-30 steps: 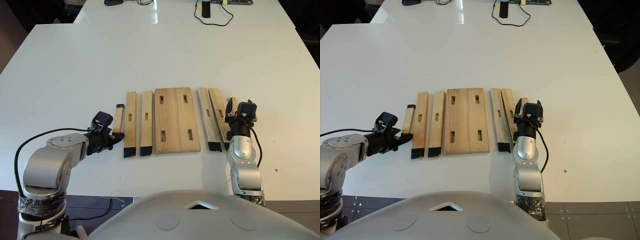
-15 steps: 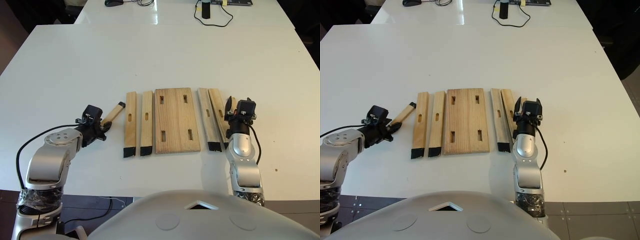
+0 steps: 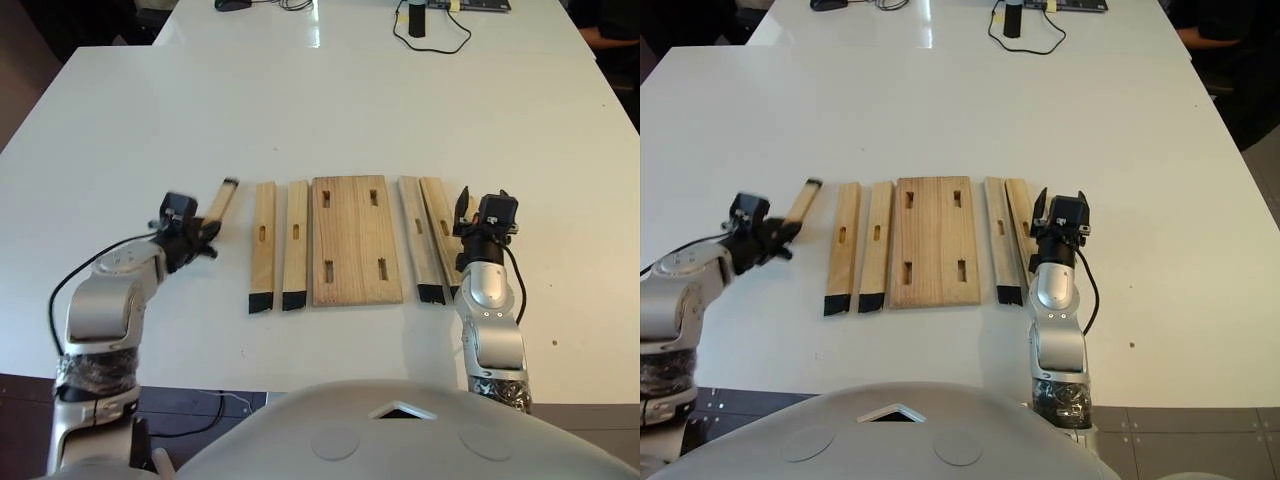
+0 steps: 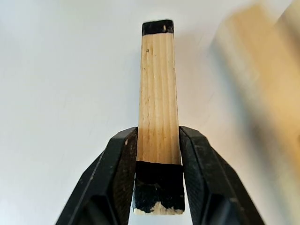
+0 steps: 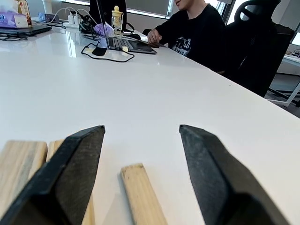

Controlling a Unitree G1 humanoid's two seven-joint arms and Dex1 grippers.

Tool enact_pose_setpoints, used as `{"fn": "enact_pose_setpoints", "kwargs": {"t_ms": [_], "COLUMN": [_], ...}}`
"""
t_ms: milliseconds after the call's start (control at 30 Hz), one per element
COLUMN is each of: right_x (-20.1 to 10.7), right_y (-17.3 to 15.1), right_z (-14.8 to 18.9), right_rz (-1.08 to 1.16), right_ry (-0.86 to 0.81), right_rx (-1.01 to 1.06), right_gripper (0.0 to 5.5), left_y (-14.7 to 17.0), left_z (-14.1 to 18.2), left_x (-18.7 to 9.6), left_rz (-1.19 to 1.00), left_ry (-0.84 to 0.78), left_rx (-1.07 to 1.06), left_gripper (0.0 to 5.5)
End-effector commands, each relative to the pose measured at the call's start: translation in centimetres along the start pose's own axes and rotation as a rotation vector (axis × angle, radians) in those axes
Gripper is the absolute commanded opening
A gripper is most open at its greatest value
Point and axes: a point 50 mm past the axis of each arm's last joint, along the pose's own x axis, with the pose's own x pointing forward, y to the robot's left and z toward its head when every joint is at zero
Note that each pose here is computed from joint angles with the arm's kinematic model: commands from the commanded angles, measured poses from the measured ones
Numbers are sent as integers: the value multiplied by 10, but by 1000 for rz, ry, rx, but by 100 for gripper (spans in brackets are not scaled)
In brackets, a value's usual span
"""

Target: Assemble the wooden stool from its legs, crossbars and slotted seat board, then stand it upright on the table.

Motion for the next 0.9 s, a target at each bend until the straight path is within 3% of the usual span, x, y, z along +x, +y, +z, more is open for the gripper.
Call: {"fn": "enact_pose_setpoints", "kwargs": {"t_ms": [33, 100, 167, 233, 300, 600, 900], "right_x": [13, 12, -4, -22, -30, -40, -47], "right_y": [-9, -9, -5, -4, -3, -4, 4], "right_z": [47, 82, 114, 140, 150, 175, 176], "right_rz": [131, 351, 708, 1037, 1230, 1672, 1747], "right_ry": [-183, -284, -377, -441, -437, -319, -274], "right_rx": [161, 389, 517, 528, 471, 486, 410], "right_gripper": [293, 293, 293, 293, 293, 293, 293], "left_y": [-15, -32, -51, -65, -73, -95, -102], "left_z": [90, 116, 129, 130, 128, 125, 116], "left_x": [-3, -16, -40, -57, -64, -55, -53], "left_rz": [-214, -456, -802, -1071, -1208, -1394, -1373], "left_ry": [-404, -494, -540, -516, -489, -416, -407], "left_rx": [-6, -73, -96, -75, -62, -51, 27], "left_gripper": [132, 132, 132, 132, 132, 132, 132]}}
